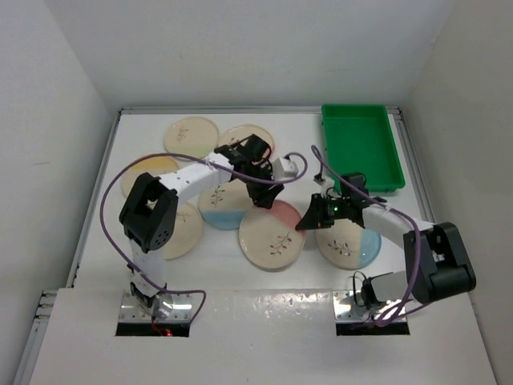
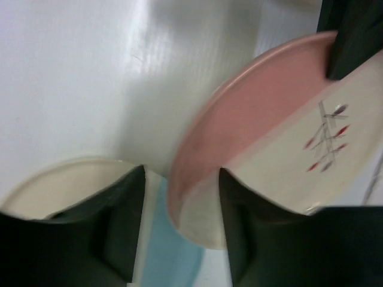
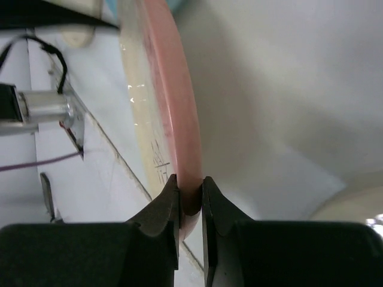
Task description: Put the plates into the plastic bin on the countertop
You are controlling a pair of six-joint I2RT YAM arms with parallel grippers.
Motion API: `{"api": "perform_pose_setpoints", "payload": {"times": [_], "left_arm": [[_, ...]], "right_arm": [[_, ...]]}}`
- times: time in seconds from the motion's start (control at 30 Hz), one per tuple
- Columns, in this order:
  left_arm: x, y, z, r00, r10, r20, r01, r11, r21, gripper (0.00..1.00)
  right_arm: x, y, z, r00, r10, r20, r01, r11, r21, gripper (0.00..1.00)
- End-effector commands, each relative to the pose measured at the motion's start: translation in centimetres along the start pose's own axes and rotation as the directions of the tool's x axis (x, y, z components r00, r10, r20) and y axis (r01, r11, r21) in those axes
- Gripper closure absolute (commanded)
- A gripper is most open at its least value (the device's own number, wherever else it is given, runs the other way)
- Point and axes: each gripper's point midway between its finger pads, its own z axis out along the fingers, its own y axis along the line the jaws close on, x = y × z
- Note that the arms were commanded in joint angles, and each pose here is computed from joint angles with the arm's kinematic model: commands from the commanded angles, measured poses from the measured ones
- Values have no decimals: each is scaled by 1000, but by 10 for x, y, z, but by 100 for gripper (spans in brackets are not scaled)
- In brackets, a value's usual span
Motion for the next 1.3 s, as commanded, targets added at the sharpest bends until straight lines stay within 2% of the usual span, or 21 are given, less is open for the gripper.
{"api": "perform_pose_setpoints", "payload": {"times": [0.0, 0.07, 0.13, 0.17, 0.2, 0.3, 0.33, 0.37, 0.4, 0.43, 0.47, 0.53, 0.57, 0.6, 0.7, 0.77, 0.9, 1.0, 1.1, 1.2, 1.27], "left_arm": [[-44, 36, -53, 989, -53, 135, 62, 996, -63, 41], [-72, 59, -87, 974, -58, 219, 83, 990, -109, 17], [-75, 91, -123, 952, -107, 288, 158, 975, -158, 9], [-85, 105, -144, 939, -99, 329, 170, 966, -195, 9], [-76, 127, -159, 930, -119, 347, 208, 950, -232, 9], [-50, 168, -182, 929, -179, 324, 303, 871, -387, 13], [-33, 180, -189, 928, -209, 310, 333, 839, -431, 19], [-20, 188, -191, 927, -236, 292, 353, 813, -463, 55], [-2, 188, -182, 923, -276, 268, 373, 809, -454, 72], [14, 192, -182, 916, -307, 260, 397, 797, -456, 83], [22, 192, -184, 915, -315, 252, 400, 793, -459, 90], [50, 193, -177, 900, -374, 222, 435, 775, -459, 86], [56, 191, -173, 898, -386, 212, 440, 775, -453, 80], [68, 194, -169, 889, -413, 199, 458, 767, -450, 66], [93, 188, -149, 869, -469, 155, 488, 765, -420, 56], [110, 189, -138, 854, -504, 128, 509, 758, -408, 53], [128, 192, -121, 830, -548, 107, 545, 754, -368, 48], [141, 192, -103, 814, -576, 75, 563, 752, -341, 48], [148, 190, -91, 804, -592, 58, 578, 755, -311, 48], [148, 188, -86, 808, -587, 55, 575, 765, -289, 46], [152, 187, -79, 802, -596, 44, 583, 764, -275, 44]], "right_arm": [[-79, 43, -33, 968, -157, 197, 176, 981, -79, 100], [-112, 48, -52, 951, -137, 279, 161, 985, -64, 100], [-148, 54, -68, 923, -82, 377, 112, 992, -59, 100], [-179, 48, -83, 864, -106, 492, 125, 992, -6, 100], [-196, 42, -91, 829, 12, 559, -6, 1000, -14, 100], [-253, 4, -137, 604, 96, 791, -180, 983, 18, 100], [-269, -3, -158, 512, 140, 847, -224, 974, -25, 100], [-275, -9, -164, 458, 187, 869, -266, 962, -66, 100], [-292, -31, -182, 332, 167, 928, -311, 949, -59, 100], [-298, -40, -191, 269, 202, 942, -347, 932, -101, 100], [-308, -55, -203, 186, 241, 953, -391, 908, -153, 100], [-325, -78, -208, 110, 292, 950, -419, 880, -222, 100], [-329, -83, -210, 97, 290, 952, -421, 879, -225, 100], [-338, -89, -209, 90, 285, 954, -422, 879, -223, 100], [-342, -114, -203, 59, 254, 965, -478, 856, -196, 100], [-343, -123, -219, -45, 216, 975, -485, 849, -210, 100], [-327, -150, -226, -136, 218, 966, -508, 822, -257, 100], [-322, -165, -212, -98, 236, 967, -541, 803, -251, 100], [-317, -162, -213, -139, 264, 954, -498, 814, -298, 100], [-310, -167, -208, -142, 289, 947, -508, 800, -320, 100], [-301, -180, -191, -76, 287, 955, -579, 767, -277, 100]]}}
